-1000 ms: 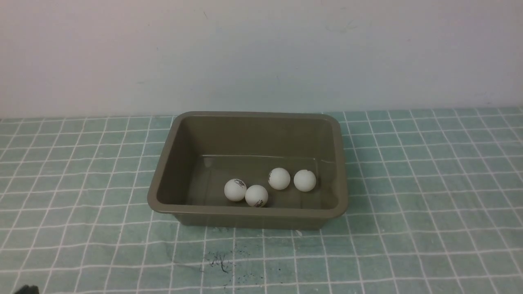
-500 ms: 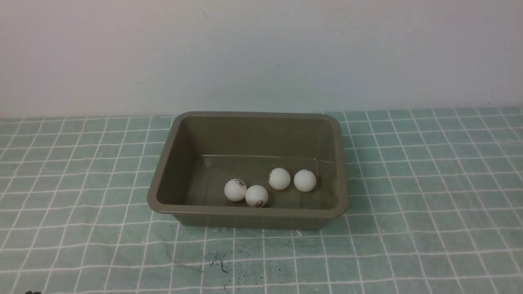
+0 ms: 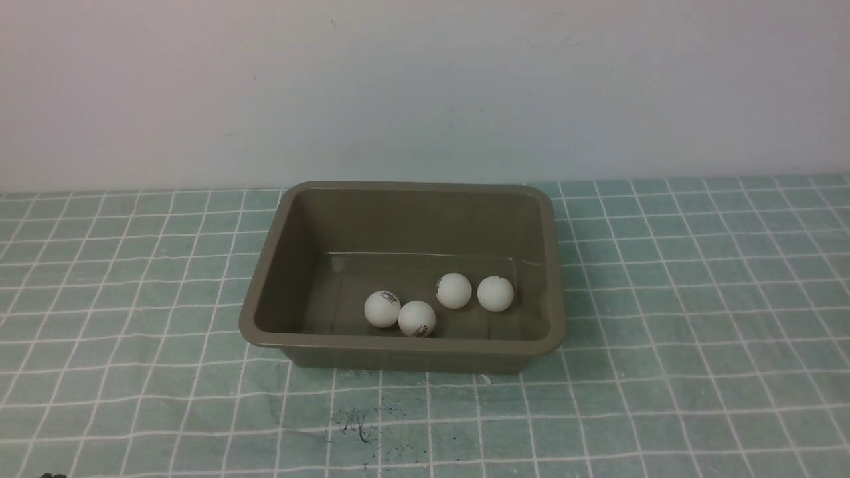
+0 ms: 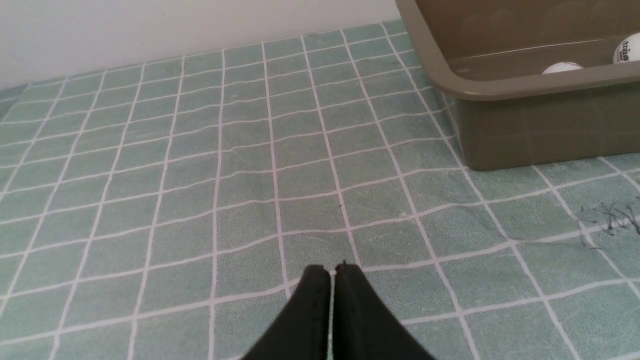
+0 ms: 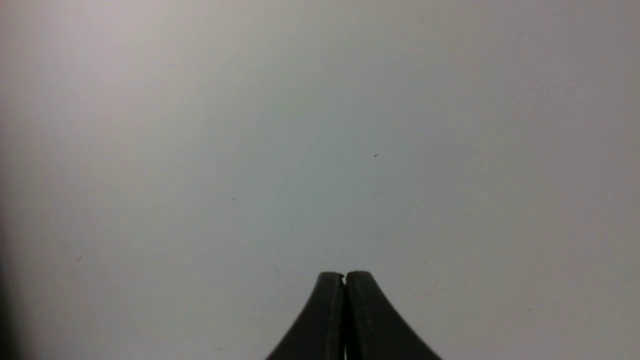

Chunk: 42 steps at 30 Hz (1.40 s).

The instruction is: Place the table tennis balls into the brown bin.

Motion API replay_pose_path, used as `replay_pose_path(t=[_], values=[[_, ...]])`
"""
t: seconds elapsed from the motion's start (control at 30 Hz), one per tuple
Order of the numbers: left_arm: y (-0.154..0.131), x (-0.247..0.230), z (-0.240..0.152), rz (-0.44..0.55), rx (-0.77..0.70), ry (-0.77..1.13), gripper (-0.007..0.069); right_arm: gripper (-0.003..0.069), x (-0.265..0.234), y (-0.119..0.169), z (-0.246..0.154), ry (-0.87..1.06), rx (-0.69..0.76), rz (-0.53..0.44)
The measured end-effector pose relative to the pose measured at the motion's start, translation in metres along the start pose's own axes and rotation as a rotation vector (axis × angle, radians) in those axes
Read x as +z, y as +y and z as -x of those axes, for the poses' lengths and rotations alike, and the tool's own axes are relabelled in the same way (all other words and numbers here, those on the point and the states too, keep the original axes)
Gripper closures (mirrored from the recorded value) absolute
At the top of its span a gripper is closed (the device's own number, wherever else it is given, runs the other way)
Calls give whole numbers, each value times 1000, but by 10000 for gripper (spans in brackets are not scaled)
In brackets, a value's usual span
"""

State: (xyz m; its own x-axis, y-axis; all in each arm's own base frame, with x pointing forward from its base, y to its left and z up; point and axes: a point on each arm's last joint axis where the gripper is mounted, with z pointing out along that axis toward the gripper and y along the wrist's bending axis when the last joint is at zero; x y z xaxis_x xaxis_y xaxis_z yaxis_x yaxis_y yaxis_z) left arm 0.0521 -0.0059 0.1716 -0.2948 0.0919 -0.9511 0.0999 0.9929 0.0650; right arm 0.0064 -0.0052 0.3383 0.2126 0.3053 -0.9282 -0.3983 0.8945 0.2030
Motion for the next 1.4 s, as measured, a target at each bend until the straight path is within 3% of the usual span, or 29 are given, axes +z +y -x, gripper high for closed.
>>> replay_pose_path(t=[0.33,0.7,0.9,0.97,1.1,1.4], values=[[0,0,0,0,1,0,630,673,0,1,-1,8,-46,14],[0,0,0,0,1,0,630,673,0,8,-16,115,-185,117],[0,0,0,0,1,0,630,673,7,-7,-67,261,-271,-80],[0,0,0,0,1,0,630,673,7,-20,-99,356,-289,-190],[0,0,0,0,1,0,630,673,-3,-40,-155,529,-281,-315],[0,0,0,1,1,-1,630,673,-4,-44,-159,513,-290,-353]])
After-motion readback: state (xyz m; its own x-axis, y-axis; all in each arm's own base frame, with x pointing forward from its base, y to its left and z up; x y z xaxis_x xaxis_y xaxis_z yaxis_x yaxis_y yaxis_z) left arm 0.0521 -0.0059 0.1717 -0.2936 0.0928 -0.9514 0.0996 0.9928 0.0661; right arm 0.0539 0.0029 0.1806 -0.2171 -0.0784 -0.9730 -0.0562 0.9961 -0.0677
